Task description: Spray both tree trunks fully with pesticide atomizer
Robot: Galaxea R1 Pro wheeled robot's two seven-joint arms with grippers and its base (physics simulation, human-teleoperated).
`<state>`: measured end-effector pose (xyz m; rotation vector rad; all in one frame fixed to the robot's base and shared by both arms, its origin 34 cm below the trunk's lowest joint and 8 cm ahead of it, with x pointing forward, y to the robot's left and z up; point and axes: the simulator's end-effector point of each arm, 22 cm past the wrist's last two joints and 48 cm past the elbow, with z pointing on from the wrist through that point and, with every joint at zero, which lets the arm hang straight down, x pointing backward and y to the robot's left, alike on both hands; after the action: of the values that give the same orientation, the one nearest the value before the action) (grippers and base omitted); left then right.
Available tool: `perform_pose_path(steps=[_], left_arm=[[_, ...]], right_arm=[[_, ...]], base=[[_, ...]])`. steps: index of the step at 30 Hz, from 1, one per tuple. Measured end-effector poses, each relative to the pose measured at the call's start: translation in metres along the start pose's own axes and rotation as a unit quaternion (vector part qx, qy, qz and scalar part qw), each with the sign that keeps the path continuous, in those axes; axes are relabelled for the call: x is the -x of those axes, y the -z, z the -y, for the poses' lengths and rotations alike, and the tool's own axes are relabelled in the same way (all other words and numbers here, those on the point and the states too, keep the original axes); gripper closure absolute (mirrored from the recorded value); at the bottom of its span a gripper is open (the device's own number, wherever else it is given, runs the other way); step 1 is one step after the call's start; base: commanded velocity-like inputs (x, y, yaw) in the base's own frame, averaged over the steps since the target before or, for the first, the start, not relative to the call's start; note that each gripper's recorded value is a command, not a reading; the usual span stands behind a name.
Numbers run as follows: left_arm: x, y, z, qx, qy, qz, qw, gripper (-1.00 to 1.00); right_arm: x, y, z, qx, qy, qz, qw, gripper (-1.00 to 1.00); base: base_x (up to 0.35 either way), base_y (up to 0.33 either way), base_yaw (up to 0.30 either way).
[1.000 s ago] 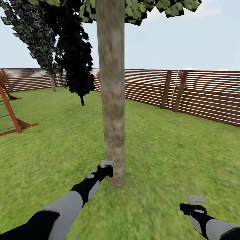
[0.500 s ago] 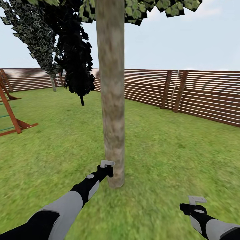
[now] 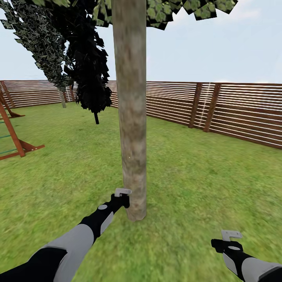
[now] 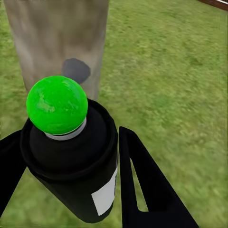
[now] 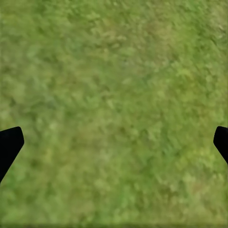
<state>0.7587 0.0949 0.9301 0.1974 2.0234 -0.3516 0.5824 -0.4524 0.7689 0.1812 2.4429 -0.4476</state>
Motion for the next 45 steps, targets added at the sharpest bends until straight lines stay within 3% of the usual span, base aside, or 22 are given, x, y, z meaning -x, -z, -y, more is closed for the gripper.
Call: perform_pose_path(steps=[7, 9, 10, 13, 17, 21, 23, 25, 27, 30, 34, 38, 41, 43, 45], left_arm=[[0.005, -0.001, 0.001, -0.002, -0.002, 0.004, 1.0000, 1.00], [0.010, -0.001, -0.001, -0.001, 0.003, -0.023, 0.9997, 1.00], [0.025, 0.001, -0.015, 0.008, 0.005, -0.042, 0.9991, 1.00], [0.085, 0.014, -0.047, 0.030, 0.002, -0.029, 0.9991, 1.00], [0.104, 0.025, -0.080, 0.053, 0.036, -0.014, 0.9978, 1.00], [0.110, 0.033, -0.088, 0.058, 0.046, -0.035, 0.9967, 1.00], [0.122, 0.041, -0.085, 0.056, 0.048, -0.047, 0.9962, 1.00], [0.148, 0.051, -0.080, 0.054, 0.046, -0.038, 0.9968, 1.00], [0.161, 0.064, -0.070, 0.048, 0.051, -0.057, 0.9959, 1.00], [0.176, 0.079, -0.065, 0.047, 0.052, -0.063, 0.9956, 1.00], [0.193, 0.091, -0.039, 0.027, 0.056, -0.069, 0.9956, 1.00], [0.233, 0.105, -0.019, 0.013, 0.049, -0.026, 0.9983, 1.00], [0.255, 0.111, -0.014, 0.010, 0.044, -0.006, 0.9990, 1.00], [0.278, 0.111, 0.005, -0.006, 0.043, 0.009, 0.9990, 1.00], [0.286, 0.098, 0.017, -0.017, 0.043, -0.006, 0.9989, 1.00]], right_arm=[[-0.001, 0.000, 0.000, 0.000, 0.000, -0.001, 1.0000, -1.00], [-0.001, 0.000, 0.000, 0.000, 0.000, -0.001, 1.0000, -1.00], [-0.001, 0.000, 0.000, 0.000, 0.000, -0.001, 1.0000, -1.00], [-0.004, 0.001, 0.000, 0.001, 0.001, -0.002, 1.0000, -1.00], [-0.006, 0.001, -0.001, 0.001, 0.001, -0.003, 1.0000, -1.00], [-0.006, 0.001, -0.001, 0.001, 0.001, -0.003, 1.0000, -1.00], [-0.006, 0.001, -0.002, 0.002, 0.005, -0.003, 1.0000, -1.00], [-0.005, 0.001, -0.002, 0.002, 0.009, -0.002, 1.0000, -1.00], [-0.005, 0.001, -0.002, 0.003, 0.011, -0.003, 0.9999, -1.00], [-0.006, 0.001, -0.004, 0.004, 0.014, -0.005, 0.9999, -1.00], [-0.007, 0.003, -0.020, 0.017, 0.040, -0.004, 0.9991, -1.00], [-0.022, 0.004, -0.024, 0.019, 0.054, -0.039, 0.9976, -1.00], [-0.024, 0.004, -0.025, 0.020, 0.055, -0.044, 0.9973, -1.00], [-0.020, 0.004, -0.025, 0.020, 0.053, -0.034, 0.9978, -1.00], [-0.038, 0.006, -0.024, 0.021, 0.054, -0.036, 0.9977, -1.00]], base=[[0.000, 0.000, 0.000], [0.000, 0.000, 0.000], [0.000, 0.000, 0.000], [0.000, 0.000, 0.000], [0.000, 0.000, 0.000], [0.000, 0.000, 0.000], [0.000, 0.000, 0.000], [0.000, 0.000, 0.000], [0.000, 0.000, 0.000], [0.000, 0.000, 0.000], [0.000, 0.000, 0.000], [0.000, 0.000, 0.000], [0.000, 0.000, 0.000], [0.000, 0.000, 0.000], [0.000, 0.000, 0.000]])
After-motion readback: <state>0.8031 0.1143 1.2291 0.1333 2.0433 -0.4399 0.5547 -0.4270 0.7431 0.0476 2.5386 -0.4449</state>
